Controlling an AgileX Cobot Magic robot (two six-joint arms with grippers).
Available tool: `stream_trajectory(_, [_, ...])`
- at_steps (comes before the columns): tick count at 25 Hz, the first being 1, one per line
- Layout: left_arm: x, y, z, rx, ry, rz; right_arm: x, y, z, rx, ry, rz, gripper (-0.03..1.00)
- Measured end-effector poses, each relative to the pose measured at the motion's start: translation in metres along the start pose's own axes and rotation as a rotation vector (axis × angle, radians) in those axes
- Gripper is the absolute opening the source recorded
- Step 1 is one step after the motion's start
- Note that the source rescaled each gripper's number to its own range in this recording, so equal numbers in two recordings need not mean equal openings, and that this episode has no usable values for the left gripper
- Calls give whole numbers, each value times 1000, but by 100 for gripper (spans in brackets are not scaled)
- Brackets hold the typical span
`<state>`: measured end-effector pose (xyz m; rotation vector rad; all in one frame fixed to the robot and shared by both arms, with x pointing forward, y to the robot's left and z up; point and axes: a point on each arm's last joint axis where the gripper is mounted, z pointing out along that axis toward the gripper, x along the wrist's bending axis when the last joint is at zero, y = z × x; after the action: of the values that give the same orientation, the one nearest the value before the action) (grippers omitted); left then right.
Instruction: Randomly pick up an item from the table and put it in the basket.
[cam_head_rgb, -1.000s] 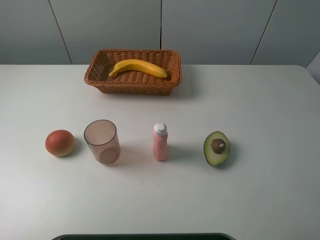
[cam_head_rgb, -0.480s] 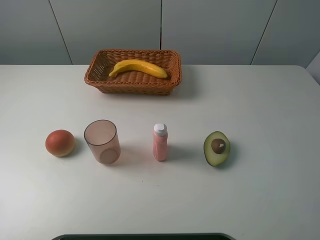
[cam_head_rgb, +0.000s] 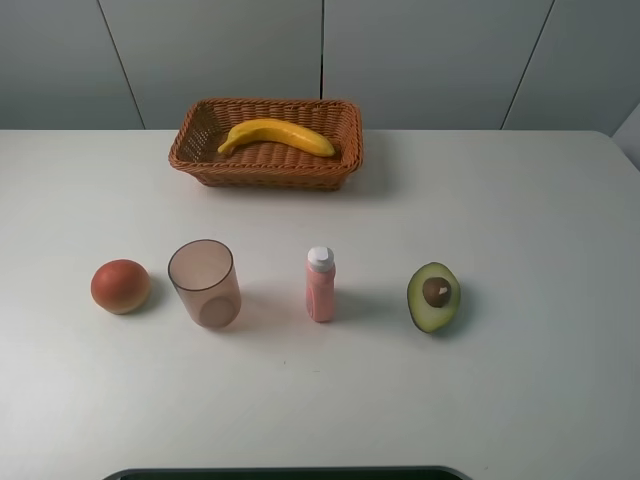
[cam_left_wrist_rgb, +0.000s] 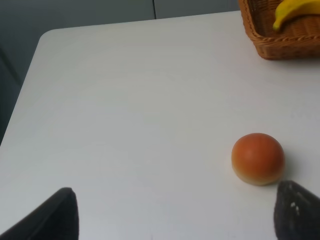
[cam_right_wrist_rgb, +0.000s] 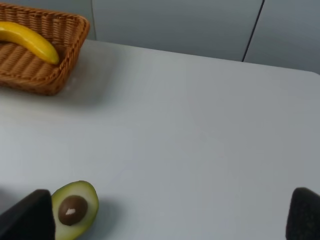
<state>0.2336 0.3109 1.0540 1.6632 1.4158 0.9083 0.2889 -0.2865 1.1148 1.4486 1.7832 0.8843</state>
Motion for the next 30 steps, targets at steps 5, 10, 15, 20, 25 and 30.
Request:
stream_trajectory(5, [0,0,0,0,0,0,6,-17,5,48,94,-76,100])
stream_trajectory(10, [0,0,0,0,0,0,4,-33,-2,78,81,-53,100])
stream_trajectory(15, [0,0,0,0,0,0,5,-63,-10,-7,51,17,100])
stream_trajectory(20, [0,0,0,0,0,0,5,-84,-16,-78,22,61,100])
stream_trajectory(25, [0,0,0,0,0,0,3,-84,-16,-83,-7,87,100])
stream_trajectory(30, [0,0,0,0,0,0,4,-84,-16,-85,7,98,100])
